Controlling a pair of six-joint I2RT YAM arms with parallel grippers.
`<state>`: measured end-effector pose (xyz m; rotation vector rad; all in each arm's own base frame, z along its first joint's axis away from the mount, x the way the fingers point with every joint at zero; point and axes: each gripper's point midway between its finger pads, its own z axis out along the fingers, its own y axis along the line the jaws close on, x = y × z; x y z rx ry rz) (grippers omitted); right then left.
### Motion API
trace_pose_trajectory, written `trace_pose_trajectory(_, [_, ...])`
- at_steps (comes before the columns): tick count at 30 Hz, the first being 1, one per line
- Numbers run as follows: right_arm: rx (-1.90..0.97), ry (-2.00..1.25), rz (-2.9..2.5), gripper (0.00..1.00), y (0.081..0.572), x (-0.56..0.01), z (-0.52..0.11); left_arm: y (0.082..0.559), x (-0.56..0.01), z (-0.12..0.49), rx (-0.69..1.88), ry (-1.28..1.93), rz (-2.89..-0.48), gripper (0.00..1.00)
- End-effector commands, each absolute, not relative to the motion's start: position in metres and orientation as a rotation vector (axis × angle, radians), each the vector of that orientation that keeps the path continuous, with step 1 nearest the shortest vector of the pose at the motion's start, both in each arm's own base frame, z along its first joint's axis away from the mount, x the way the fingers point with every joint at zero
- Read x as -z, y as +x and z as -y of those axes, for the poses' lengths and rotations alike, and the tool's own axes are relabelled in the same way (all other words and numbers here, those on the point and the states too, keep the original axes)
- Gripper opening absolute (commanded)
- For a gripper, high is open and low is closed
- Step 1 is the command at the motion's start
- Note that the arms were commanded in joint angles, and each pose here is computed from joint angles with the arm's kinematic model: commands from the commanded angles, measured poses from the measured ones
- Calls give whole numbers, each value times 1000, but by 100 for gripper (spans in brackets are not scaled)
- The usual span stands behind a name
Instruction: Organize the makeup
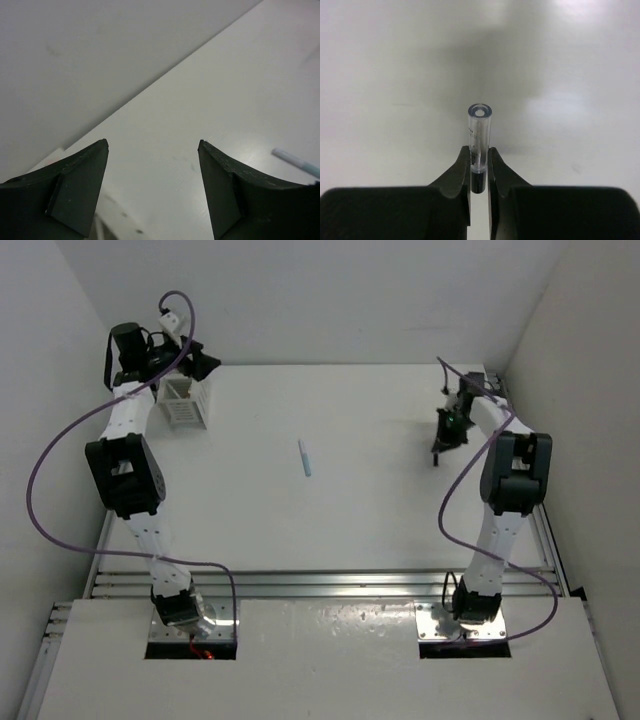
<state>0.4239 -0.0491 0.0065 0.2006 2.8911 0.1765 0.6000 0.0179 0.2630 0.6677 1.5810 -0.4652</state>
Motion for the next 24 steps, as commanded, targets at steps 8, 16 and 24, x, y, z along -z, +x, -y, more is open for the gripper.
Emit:
trace_pose_trajectory(8, [-864, -728, -1508, 0, 525, -277, -293, 486, -336, 165, 1046, 1072, -1323, 81])
trace_pose_trajectory(16, [-1083, -786, -1307, 0, 507, -304, -361, 455, -328, 195, 1161, 1072, -1370, 77])
trace_pose_trajectory(24, [-1084, -836, -1325, 0, 482, -287, -362, 450, -327, 194, 1188, 1024, -1420, 64])
